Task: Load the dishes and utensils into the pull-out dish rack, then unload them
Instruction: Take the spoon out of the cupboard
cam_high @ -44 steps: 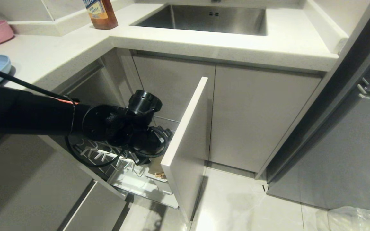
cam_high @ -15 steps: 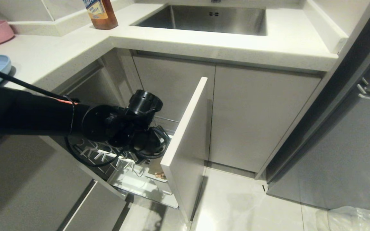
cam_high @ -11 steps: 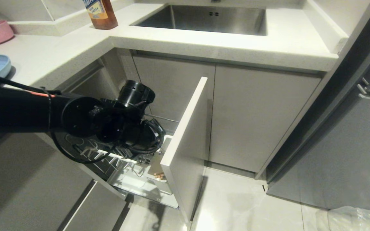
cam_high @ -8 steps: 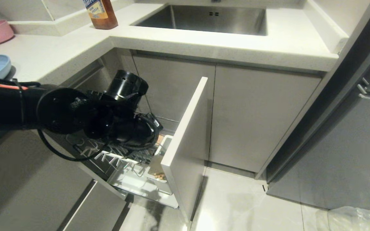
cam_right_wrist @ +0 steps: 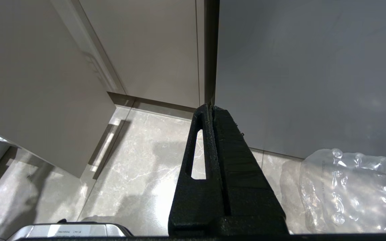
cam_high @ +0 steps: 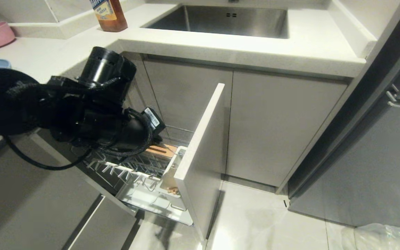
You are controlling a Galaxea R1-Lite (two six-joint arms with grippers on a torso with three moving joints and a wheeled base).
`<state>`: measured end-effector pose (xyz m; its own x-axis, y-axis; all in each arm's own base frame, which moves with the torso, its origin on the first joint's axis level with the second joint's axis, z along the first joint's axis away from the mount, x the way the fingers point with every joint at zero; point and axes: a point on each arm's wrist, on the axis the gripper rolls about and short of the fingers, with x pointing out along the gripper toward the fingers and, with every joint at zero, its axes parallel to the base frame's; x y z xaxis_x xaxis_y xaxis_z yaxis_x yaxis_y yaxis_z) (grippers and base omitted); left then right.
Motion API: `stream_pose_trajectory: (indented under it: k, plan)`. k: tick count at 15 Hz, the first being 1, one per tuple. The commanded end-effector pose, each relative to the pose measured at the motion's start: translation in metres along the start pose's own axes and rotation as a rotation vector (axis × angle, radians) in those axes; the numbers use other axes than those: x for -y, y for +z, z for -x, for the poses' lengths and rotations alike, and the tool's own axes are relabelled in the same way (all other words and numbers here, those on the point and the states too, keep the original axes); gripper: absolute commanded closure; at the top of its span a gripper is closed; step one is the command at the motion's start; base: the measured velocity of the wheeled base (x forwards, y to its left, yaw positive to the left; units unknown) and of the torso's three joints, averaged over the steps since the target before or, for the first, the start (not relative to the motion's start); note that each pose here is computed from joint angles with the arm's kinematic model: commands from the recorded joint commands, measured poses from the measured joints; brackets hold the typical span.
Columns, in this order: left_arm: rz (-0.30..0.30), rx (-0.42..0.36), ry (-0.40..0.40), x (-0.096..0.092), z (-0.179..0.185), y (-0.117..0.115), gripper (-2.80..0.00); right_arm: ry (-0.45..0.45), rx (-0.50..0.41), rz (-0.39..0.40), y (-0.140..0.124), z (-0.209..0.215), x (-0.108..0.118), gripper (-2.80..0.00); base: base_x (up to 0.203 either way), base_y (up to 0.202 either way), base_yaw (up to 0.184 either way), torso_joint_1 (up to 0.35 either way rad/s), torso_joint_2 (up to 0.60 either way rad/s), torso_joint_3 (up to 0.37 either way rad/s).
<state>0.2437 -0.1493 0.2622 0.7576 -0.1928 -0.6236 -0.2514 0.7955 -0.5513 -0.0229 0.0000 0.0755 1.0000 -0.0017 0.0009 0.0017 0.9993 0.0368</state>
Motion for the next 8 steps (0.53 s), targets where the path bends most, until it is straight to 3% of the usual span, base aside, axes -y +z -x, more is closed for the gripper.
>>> stream_pose_trajectory:
  k: [1,8]
  plan:
    - [0.006,0.027,-0.017,0.002,0.018,0.003,0.00,0.000,-0.001,0.000,0.000,0.000,0.000,0.00,0.000,0.000,0.000,0.000,0.00,0.000]
    - [0.005,0.085,-0.124,0.005,0.070,0.006,0.00,0.000,-0.001,0.000,0.000,0.000,0.000,0.00,0.000,0.000,0.000,0.000,0.00,0.000]
